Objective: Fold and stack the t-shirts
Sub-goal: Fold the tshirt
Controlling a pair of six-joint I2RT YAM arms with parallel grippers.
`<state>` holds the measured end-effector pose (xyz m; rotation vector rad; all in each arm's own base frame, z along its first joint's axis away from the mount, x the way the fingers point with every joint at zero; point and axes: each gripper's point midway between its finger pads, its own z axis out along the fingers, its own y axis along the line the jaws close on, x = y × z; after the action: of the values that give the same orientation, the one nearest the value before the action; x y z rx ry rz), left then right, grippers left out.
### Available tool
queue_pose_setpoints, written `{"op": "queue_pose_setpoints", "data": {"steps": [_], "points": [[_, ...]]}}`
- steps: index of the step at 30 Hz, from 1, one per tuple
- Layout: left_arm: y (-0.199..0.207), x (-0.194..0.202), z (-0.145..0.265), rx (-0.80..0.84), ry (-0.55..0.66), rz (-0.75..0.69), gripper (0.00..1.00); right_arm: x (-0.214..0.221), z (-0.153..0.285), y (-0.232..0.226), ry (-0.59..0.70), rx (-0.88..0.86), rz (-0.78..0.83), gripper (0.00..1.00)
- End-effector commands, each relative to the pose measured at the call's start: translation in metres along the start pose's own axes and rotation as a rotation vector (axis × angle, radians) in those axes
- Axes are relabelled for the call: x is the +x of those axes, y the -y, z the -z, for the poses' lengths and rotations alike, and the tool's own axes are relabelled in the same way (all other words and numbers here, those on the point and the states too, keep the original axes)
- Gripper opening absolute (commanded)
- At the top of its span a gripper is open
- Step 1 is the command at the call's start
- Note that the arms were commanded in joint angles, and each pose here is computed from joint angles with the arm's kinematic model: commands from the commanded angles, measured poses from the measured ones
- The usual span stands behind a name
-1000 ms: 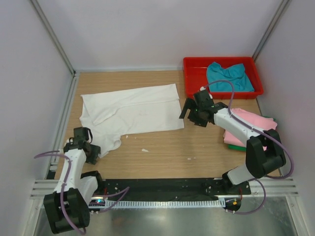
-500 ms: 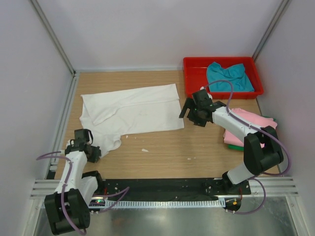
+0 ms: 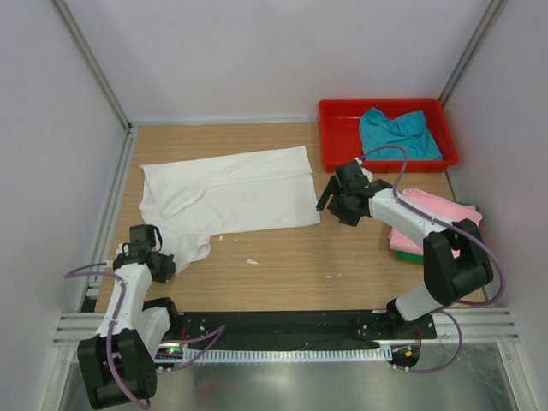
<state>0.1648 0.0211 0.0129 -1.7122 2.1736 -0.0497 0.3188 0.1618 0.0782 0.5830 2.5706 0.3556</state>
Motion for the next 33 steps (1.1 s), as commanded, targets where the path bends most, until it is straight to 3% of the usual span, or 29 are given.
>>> {"op": "queue_pose_setpoints", "data": {"steps": [1,18,33], "points": [[-0.010,0.004,-0.005,-0.029,-0.010,-0.015,0.00,-0.001,-0.004,0.003,0.027,0.016,-0.031,0.79],[-0.005,0.004,0.001,-0.009,-0.027,-0.060,0.00,0.023,-0.040,-0.006,-0.029,0.024,-0.002,0.54],[-0.005,0.004,0.001,-0.004,-0.027,-0.065,0.00,0.015,-0.048,-0.012,0.013,0.019,-0.010,0.47]]}}
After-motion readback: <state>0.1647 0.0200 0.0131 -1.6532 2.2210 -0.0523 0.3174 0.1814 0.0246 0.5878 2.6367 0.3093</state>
